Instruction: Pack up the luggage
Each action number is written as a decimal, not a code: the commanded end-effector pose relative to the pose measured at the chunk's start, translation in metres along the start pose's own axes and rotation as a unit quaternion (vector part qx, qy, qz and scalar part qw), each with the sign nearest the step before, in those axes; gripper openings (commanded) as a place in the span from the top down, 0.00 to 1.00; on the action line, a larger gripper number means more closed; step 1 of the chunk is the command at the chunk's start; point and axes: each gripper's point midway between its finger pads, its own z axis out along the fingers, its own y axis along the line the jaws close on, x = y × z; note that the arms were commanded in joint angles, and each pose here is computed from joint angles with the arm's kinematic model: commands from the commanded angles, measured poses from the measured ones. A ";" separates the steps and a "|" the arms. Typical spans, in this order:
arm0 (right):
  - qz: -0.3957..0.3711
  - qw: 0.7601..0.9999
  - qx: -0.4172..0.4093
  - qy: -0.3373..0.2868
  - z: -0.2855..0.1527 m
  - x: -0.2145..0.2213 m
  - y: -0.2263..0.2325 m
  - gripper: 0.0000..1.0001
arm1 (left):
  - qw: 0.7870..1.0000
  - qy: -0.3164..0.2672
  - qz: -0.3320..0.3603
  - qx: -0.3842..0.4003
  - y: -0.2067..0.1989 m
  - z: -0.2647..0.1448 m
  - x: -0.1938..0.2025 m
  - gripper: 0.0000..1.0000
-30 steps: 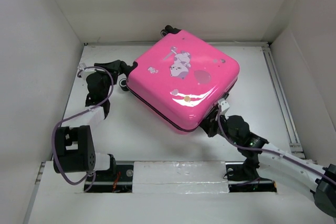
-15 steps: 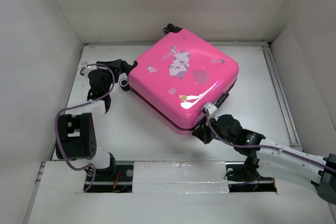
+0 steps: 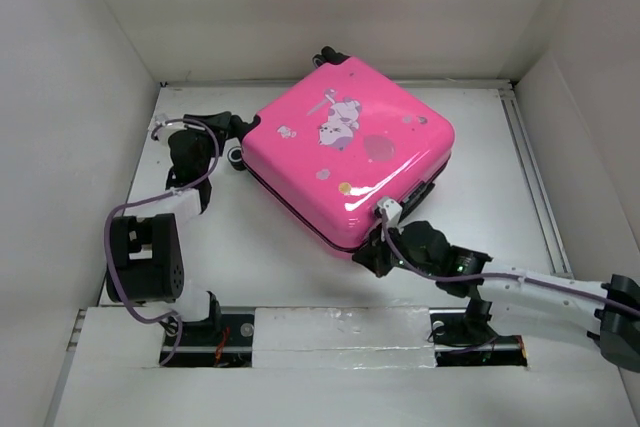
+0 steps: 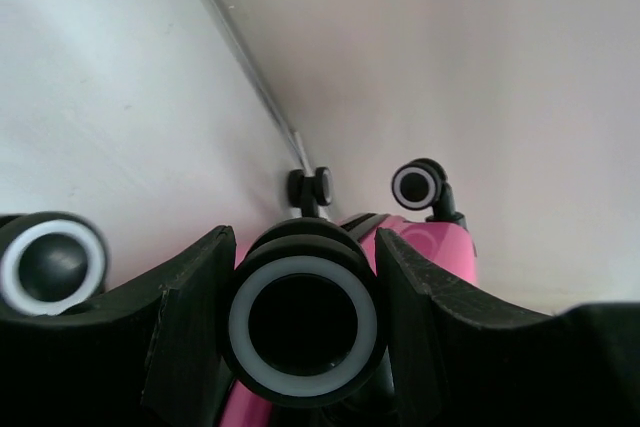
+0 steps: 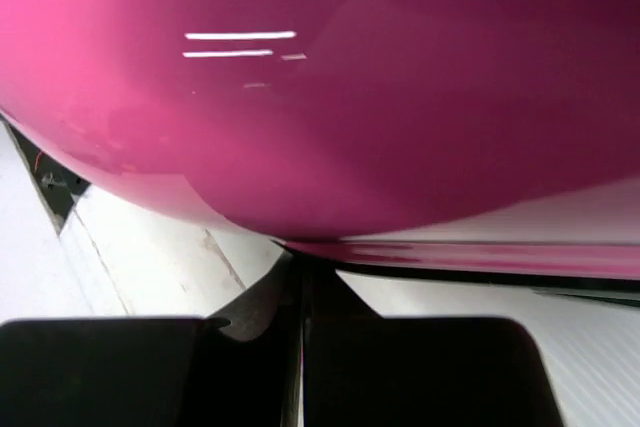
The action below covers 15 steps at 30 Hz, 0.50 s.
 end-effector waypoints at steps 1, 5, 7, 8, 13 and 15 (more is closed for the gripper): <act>0.033 0.980 -0.120 -0.156 0.000 -0.089 0.072 1.00 | 0.997 0.001 0.003 0.076 -0.033 -0.014 0.005 1.00; -0.011 0.981 -0.115 -0.154 0.024 -0.093 0.098 1.00 | 0.997 0.002 0.003 0.072 -0.020 -0.016 0.010 1.00; -0.019 0.983 -0.101 -0.149 0.041 -0.100 0.106 1.00 | 0.997 0.012 0.000 0.080 -0.024 -0.018 0.016 1.00; -0.019 0.984 -0.101 -0.149 0.046 -0.103 0.108 1.00 | 0.997 0.013 -0.001 0.076 -0.020 -0.018 0.018 1.00; -0.039 0.988 0.000 -0.146 0.064 -0.110 0.085 1.00 | 0.995 0.024 0.002 0.095 -0.022 -0.036 0.027 1.00; -0.030 0.984 0.007 -0.174 0.044 -0.123 0.075 1.00 | 0.995 0.021 0.009 0.102 -0.027 -0.042 0.025 1.00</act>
